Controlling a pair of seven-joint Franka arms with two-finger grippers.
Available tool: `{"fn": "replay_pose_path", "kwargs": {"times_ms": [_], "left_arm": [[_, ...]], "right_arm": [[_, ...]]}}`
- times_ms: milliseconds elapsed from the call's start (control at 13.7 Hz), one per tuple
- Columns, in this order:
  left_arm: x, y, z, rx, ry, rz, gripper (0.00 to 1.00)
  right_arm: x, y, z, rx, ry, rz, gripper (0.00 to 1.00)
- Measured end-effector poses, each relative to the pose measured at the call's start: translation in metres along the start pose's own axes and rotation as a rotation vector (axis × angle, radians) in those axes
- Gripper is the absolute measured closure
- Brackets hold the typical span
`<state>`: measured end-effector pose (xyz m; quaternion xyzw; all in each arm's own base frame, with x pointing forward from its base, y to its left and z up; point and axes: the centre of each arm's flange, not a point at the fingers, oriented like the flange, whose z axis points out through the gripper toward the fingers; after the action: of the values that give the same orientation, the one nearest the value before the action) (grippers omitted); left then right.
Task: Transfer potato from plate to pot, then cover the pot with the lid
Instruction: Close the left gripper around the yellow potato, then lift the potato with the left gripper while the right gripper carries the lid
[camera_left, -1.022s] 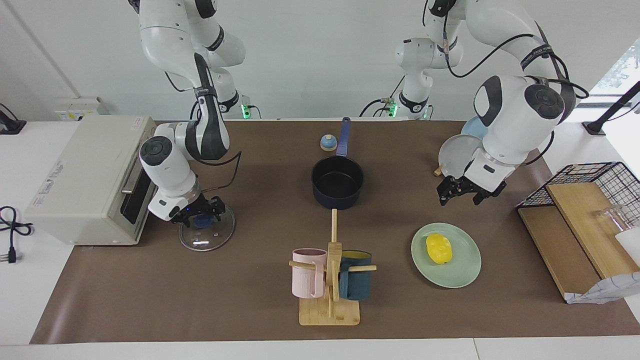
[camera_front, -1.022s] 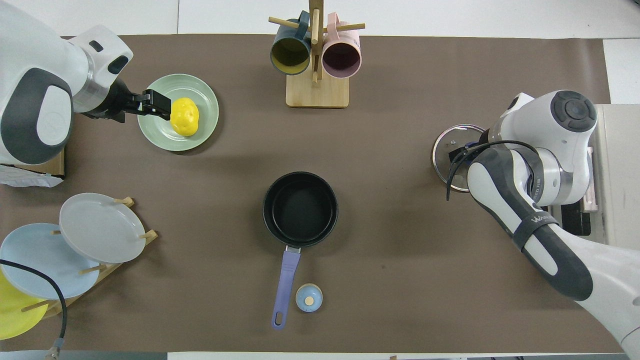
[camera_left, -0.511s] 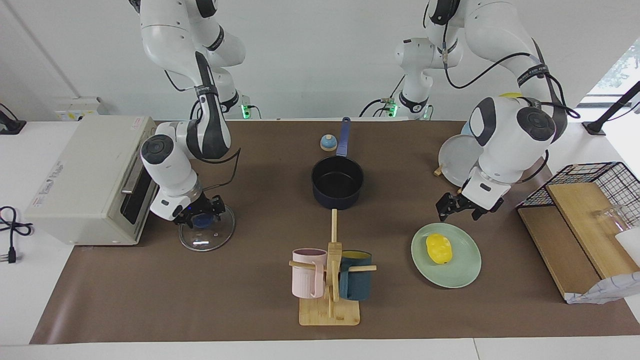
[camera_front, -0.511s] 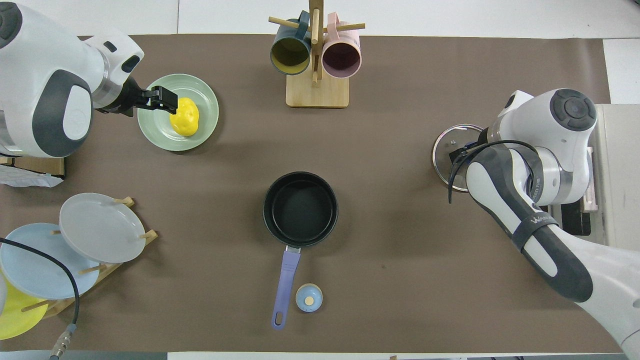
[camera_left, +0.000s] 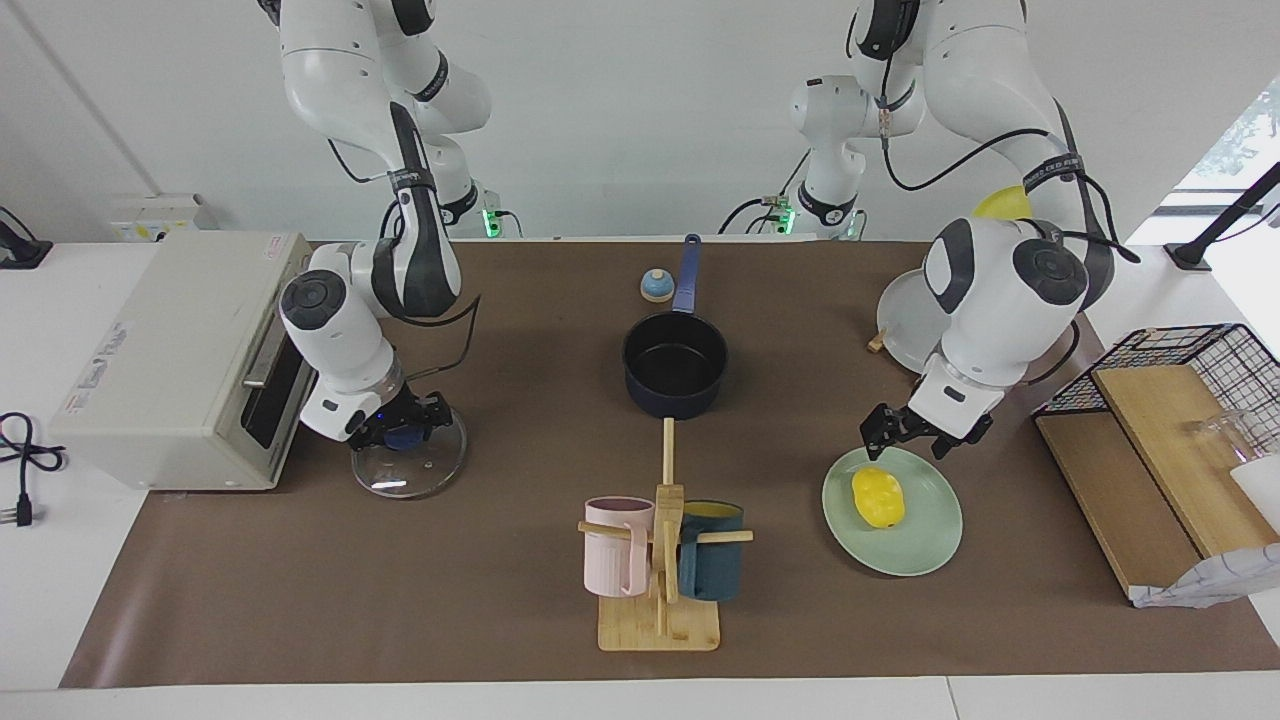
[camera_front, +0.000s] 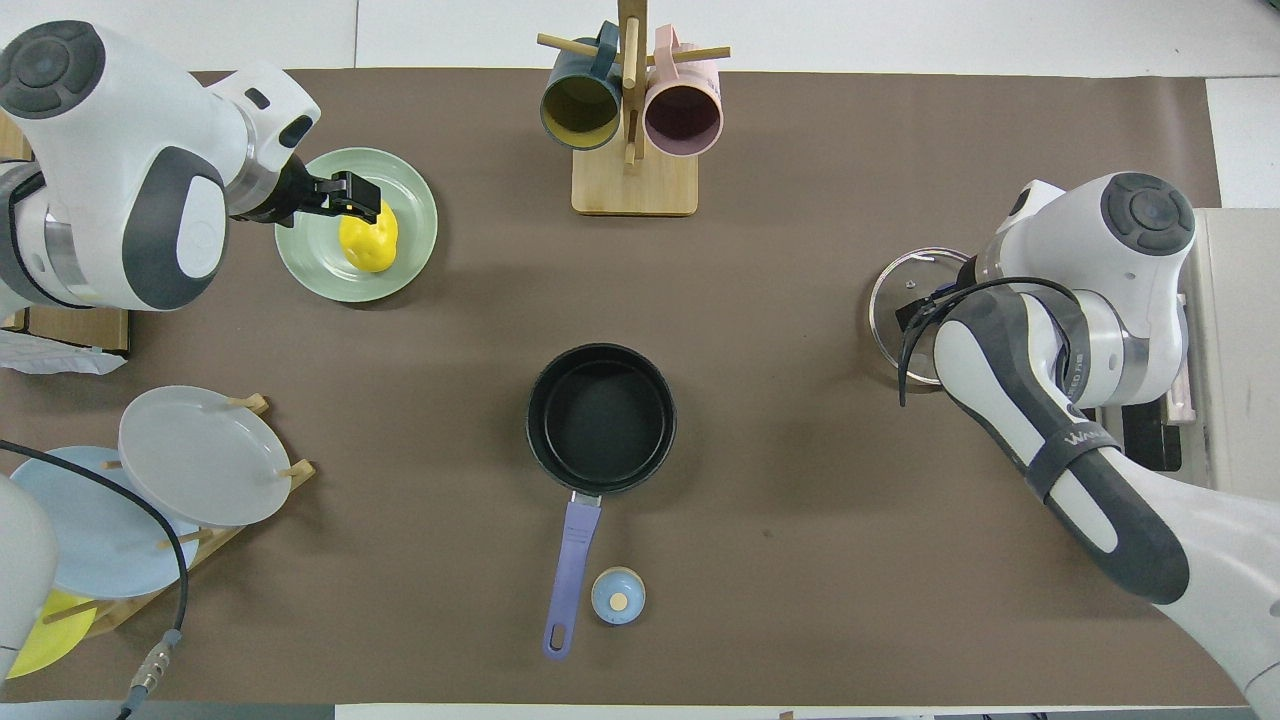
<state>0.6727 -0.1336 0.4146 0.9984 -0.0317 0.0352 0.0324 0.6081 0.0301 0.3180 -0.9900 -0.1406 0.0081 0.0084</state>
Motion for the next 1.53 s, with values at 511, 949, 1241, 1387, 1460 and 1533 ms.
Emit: {"fn": "replay_pose_path", "kwargs": {"times_ms": [511,949,1241,1387,1460,1533], "left_arm": [[0.005,0.000,0.018,0.030,0.015,0.021,0.00],[0.010,-0.006,0.050,0.076,-0.002,0.044,0.00],[0.019,-0.007,0.067,0.073,-0.006,0.042,0.00],[0.020,-0.007,0.069,0.073,-0.005,0.042,0.00],[0.020,-0.006,0.069,0.072,-0.001,0.043,0.00],[0.021,-0.006,0.069,0.071,0.004,0.043,0.00]], "right_arm": [[0.020,-0.015,-0.133,0.025,-0.069,-0.034,0.56],[0.024,-0.084,-0.176,0.023,-0.110,0.013,0.56],[0.028,-0.188,-0.175,0.002,-0.098,0.065,0.56],[0.027,-0.196,-0.175,0.000,-0.098,0.065,0.56],[0.028,-0.193,-0.175,0.000,-0.098,0.071,0.56],[0.028,-0.190,-0.175,0.000,-0.098,0.075,0.56]]}}
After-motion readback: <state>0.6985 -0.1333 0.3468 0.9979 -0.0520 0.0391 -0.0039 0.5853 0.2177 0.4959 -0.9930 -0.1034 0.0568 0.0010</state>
